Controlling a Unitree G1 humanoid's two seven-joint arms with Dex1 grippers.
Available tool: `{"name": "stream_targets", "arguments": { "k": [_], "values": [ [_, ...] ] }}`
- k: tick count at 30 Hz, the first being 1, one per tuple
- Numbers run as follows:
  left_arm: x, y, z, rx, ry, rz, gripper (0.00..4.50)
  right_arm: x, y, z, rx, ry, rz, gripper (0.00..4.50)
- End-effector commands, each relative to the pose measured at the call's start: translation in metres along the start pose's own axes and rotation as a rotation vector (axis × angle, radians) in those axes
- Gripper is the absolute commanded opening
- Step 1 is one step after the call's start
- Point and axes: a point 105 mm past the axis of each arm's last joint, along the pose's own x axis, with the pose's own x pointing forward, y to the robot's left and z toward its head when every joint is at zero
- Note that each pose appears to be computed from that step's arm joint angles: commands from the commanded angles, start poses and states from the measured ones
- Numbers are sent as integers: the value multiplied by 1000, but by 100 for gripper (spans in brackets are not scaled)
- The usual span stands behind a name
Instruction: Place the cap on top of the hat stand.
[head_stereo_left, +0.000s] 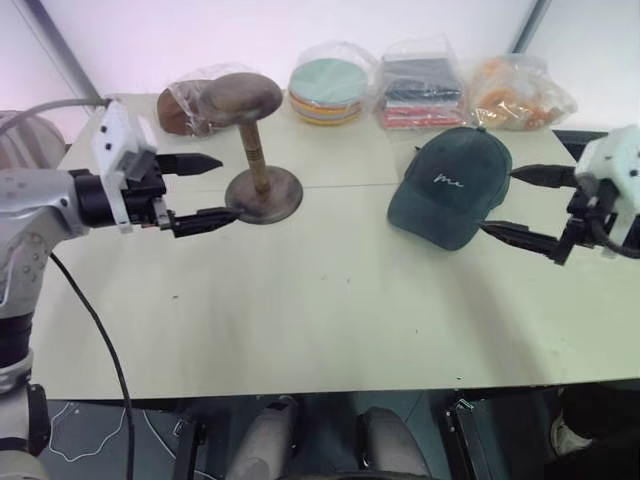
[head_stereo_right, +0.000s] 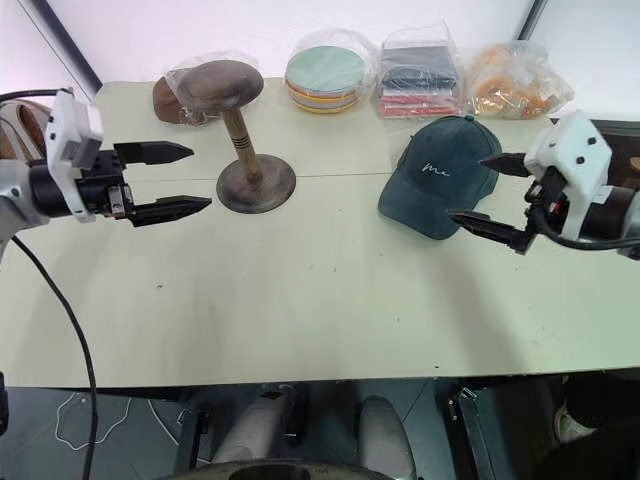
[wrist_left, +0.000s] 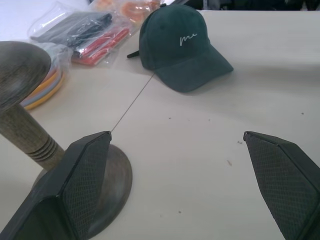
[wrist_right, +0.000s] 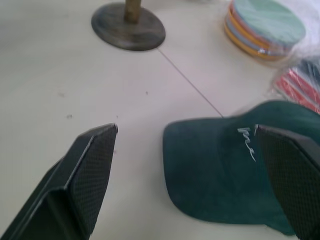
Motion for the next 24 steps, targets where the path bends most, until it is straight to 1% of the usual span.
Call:
{"name": "stream_targets", "arguments": {
  "k": [1,3,7,11,16,21,24],
  "values": [
    [4,-5,9,25,-25,-18,446,12,18,-1,-57,-1,-60,450],
    [7,-6,7,20,-27,-22,446,18,26,-8,-76,13,-87,450],
    [12,-11,4,5,-29,-36,446,33,31,-25,-114,40,-189,450],
    [15,-17,1,-6,-29,-42,446,43,33,-41,-192,63,-299,450],
    [15,-22,-2,-14,-21,-39,446,56,37,-51,-267,57,-404,450],
    [14,-25,-3,-13,-9,-32,446,68,27,-59,-385,84,-527,450],
    [13,-26,-3,-9,0,-24,446,77,29,-69,-420,107,-549,450]
  ]
}}
